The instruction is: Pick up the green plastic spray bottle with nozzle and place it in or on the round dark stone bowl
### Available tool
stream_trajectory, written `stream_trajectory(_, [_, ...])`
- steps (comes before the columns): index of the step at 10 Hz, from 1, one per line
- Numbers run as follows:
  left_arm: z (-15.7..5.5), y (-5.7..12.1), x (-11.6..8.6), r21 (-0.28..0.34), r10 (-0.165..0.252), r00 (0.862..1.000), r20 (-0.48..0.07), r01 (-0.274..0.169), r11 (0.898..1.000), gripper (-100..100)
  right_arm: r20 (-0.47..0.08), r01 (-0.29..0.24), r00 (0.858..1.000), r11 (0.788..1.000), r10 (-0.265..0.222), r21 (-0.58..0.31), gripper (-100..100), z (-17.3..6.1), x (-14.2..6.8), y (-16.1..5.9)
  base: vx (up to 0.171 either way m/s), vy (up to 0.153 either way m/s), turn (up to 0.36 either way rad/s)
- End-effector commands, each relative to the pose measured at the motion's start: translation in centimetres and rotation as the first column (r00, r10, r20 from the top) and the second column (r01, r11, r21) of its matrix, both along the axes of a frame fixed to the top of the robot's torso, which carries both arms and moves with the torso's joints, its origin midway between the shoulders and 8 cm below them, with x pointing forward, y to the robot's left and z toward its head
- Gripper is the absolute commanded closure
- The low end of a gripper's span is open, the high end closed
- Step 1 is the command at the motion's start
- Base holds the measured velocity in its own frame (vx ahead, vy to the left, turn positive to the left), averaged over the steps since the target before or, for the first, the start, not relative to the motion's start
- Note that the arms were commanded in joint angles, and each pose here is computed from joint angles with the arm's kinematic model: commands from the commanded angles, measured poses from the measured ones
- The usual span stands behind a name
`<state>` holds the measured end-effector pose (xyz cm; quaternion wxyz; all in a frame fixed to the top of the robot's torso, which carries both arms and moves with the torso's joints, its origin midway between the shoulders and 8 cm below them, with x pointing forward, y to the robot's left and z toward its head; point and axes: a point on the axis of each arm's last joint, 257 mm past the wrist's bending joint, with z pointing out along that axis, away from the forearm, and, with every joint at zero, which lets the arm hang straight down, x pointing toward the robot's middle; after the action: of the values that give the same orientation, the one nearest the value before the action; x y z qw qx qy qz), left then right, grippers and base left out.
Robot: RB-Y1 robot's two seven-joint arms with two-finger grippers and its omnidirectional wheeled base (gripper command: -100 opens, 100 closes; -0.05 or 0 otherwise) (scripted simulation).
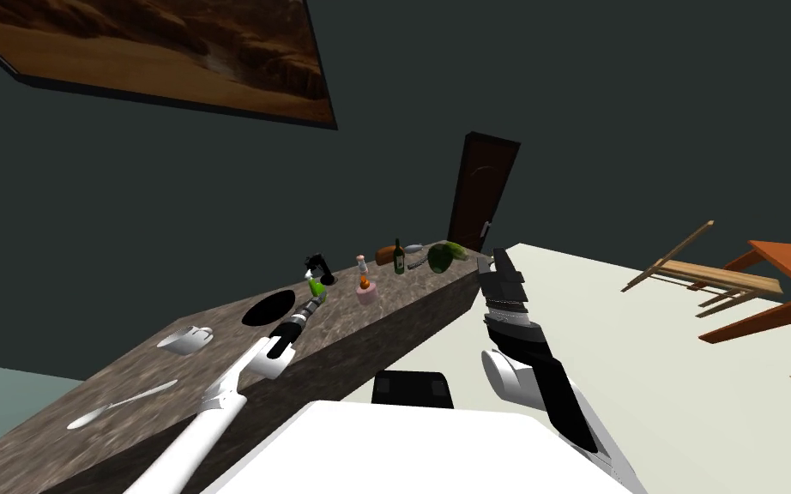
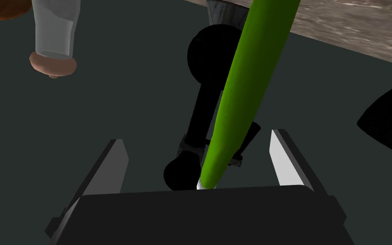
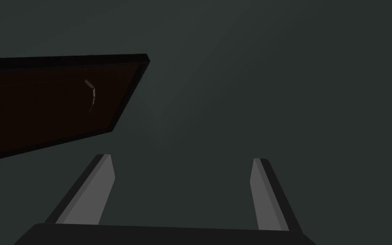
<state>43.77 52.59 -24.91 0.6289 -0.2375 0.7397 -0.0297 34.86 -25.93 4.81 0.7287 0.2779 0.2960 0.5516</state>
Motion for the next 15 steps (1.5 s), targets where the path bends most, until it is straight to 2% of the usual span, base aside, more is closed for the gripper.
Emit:
stream_trajectory(1, [-0.1, 3.0, -0.2, 0.070, 0.042, 0.998, -0.041, -0.039, 0.997, -100, 0.000, 0.000, 1.000, 1.000, 0.000, 0.000, 0, 0.0, 0.0, 0.0, 0.015, -0.057, -0.144])
stream_trajectory(2, [-0.2, 3.0, -0.3, 0.070, 0.043, 0.998, -0.041, -0.040, 0.997, -100, 0.000, 0.000, 1.000, 1.000, 0.000, 0.000, 0, 0.0, 0.0, 0.0, 0.009, -0.037, -0.028])
stream_trajectory(4, [0.2, 6.1, -0.7, 0.146, 0.090, 0.993, -0.077, -0.078, 0.986, -100, 0.000, 0.000, 1.000, 1.000, 0.000, 0.000, 0, 0.0, 0.0, 0.0, 0.003, -0.031, -0.093])
stream_trajectory(7, [0.9, 9.8, -1.4, 0.233, 0.151, 0.982, -0.112, -0.122, 0.965, -100, 0.000, 0.000, 1.000, 1.000, 0.000, 0.000, 0, 0.0, 0.0, 0.0, 0.009, -0.039, -0.094])
stream_trajectory(8, [1.4, 11.4, -1.7, 0.272, 0.180, 0.976, -0.124, -0.141, 0.952, -100, 0.000, 0.000, 1.000, 1.000, 0.000, 0.000, 0, 0.0, 0.0, 0.0, 0.015, -0.047, -0.103])
stream_trajectory(9, [1.6, 12.0, -1.8, 0.286, 0.189, 0.974, -0.128, -0.147, 0.947, -100, 0.000, 0.000, 1.000, 1.000, 0.000, 0.000, 0, 0.0, 0.0, 0.0, 0.016, -0.038, -0.074])
stream_trajectory(10, [1.4, 11.4, -1.7, 0.273, 0.179, 0.976, -0.124, -0.139, 0.952, -100, 0.000, 0.000, 1.000, 1.000, 0.000, 0.000, 0, 0.0, 0.0, 0.0, 0.007, -0.013, -0.008])
stream_trajectory(11, [1.5, 11.5, -1.8, 0.276, 0.182, 0.975, -0.125, -0.142, 0.951, 0, 0.000, 0.000, 1.000, 1.000, 0.000, 0.000, 0, 0.0, 0.0, 0.0, 0.000, 0.000, 0.000])
stream_trajectory(12, [1.2, 12.2, -1.5, 0.275, 0.207, 0.970, -0.126, -0.166, 0.947, -100, 0.000, 0.000, 1.000, 1.000, 0.000, 0.000, 0, 0.0, 0.0, 0.0, -0.008, 0.041, -0.151])
stream_trajectory(13, [1.1, 12.6, -1.4, 0.275, 0.224, 0.966, -0.127, -0.183, 0.944, -100, 0.000, 0.000, 1.000, 1.000, 0.000, 0.000, 0, 0.0, 0.0, 0.0, -0.026, 0.089, -0.234])
stream_trajectory(14, [1.2, 12.2, -1.4, 0.275, 0.211, 0.969, -0.125, -0.171, 0.946, -100, 0.000, 0.000, 1.000, 1.000, 0.000, 0.000, 0, 0.0, 0.0, 0.0, -0.014, 0.046, -0.053])
stream_trajectory(15, [1.2, 12.3, -1.4, 0.275, 0.214, 0.969, -0.126, -0.173, 0.946, 100, 0.000, 0.000, 1.000, 1.000, 0.000, 0.000, 0, 0.0, 0.0, 0.0, -0.001, 0.008, 0.010])
